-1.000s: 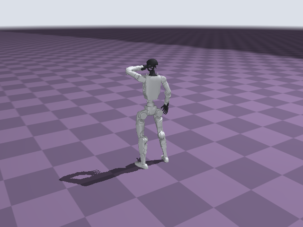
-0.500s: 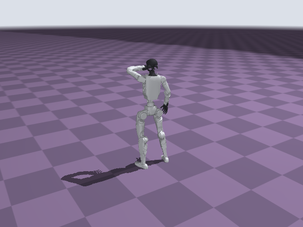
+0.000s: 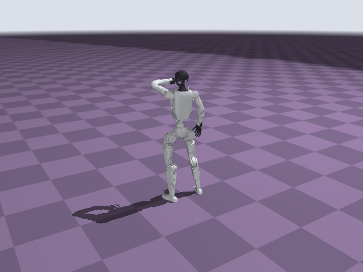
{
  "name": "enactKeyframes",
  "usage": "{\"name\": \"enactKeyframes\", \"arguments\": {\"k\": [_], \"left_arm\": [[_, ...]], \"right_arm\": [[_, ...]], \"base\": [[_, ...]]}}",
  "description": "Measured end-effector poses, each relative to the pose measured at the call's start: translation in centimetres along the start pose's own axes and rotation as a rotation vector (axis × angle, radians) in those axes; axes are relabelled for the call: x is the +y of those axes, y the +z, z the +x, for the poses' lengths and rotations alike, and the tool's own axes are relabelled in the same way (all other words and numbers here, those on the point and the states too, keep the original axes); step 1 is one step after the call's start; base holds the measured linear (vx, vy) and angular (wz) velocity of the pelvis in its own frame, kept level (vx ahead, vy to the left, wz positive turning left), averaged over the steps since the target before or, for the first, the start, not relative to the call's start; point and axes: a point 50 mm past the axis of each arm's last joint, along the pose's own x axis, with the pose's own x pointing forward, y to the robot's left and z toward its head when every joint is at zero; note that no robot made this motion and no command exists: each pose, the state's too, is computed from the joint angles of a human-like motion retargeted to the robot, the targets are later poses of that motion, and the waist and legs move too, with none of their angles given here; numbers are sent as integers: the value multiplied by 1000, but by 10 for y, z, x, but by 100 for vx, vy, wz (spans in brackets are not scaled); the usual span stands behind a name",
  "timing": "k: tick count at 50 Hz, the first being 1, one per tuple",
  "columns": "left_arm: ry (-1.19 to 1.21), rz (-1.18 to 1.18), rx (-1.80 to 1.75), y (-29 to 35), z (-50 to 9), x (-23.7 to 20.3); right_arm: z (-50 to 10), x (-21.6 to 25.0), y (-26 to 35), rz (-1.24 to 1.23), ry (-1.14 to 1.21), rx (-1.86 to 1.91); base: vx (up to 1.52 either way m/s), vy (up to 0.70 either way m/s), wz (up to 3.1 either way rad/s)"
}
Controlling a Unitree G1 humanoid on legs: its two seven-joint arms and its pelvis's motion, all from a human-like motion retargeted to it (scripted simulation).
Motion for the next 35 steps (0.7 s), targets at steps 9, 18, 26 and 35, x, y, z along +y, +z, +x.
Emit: {"name": "enactKeyframes", "arguments": {"k": [9,18,26,35], "left_arm": [[16,-39,94,7,-37,9],[-3,-19,20,4,-11,3],[-17,-28,-18,5,-2,-2],[44,-51,109,12,-45,10]], "right_arm": [[3,-12,21,-5,-41,-72],[2,-12,17,44,-66,-66],[4,-6,22,2,-32,-67],[1,-16,25,41,-80,-100]], "base": [[0,0,-20],[0,0,9],[0,0,-3],[0,0,-19]]}}
